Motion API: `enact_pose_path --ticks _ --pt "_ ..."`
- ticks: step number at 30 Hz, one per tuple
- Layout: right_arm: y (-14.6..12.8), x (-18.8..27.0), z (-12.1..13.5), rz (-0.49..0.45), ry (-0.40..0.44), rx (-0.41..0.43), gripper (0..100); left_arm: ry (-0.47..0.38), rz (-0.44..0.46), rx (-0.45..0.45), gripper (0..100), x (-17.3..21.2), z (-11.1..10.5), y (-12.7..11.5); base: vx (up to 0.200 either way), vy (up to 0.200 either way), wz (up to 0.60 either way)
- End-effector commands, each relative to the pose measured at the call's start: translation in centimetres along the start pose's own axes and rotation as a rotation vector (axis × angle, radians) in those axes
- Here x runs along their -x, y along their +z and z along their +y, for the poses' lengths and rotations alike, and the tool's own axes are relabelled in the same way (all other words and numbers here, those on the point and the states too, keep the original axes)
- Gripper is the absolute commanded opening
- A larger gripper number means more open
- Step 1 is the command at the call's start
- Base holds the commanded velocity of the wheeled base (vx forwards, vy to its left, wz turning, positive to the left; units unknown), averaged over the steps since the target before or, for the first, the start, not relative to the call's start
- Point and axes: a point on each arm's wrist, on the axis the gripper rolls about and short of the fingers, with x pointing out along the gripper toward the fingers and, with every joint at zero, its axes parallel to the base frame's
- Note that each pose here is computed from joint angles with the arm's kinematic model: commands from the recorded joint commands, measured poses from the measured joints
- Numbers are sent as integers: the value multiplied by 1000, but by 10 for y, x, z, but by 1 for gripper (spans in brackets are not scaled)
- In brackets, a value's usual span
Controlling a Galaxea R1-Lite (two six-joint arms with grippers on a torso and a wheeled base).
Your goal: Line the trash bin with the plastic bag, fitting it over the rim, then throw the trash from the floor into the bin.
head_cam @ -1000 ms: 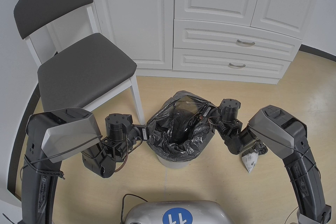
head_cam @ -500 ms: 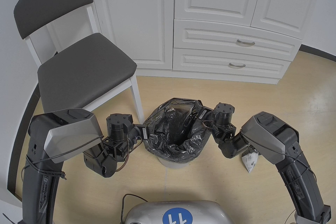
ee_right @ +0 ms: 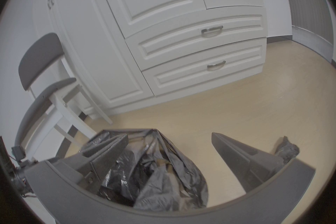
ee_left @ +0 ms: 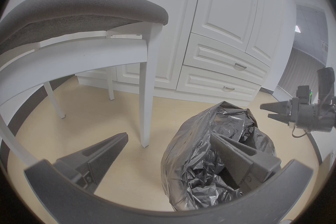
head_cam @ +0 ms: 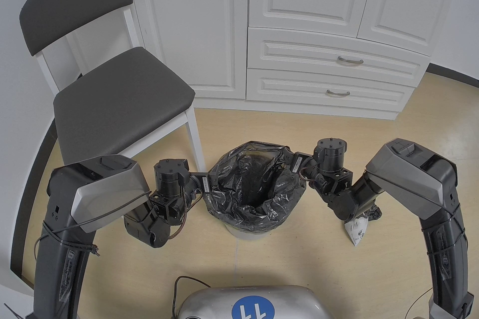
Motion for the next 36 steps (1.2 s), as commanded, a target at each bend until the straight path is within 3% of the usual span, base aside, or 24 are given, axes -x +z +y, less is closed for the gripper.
enact_pose_path --ticks 1,12,21,25,31,36 --pt "12 -1 -17 66 -61 24 100 18 7 9 100 -9 6 -11 0 0 0" --pt "-16 -36 -53 103 -135 20 100 57 52 36 100 -26 20 -25 0 0 0" --pt "-18 -37 -48 90 -118 -17 100 93 18 83 100 -46 26 -30 0 0 0" --pt "-8 -32 -36 82 -67 -89 100 135 -7 97 100 -57 28 -29 0 0 0" --pt "-1 -30 -31 28 -20 -140 100 155 36 114 100 -58 31 -34 0 0 0" --pt "-12 -32 -33 55 -12 -136 100 158 57 114 100 -57 31 -37 0 0 0"
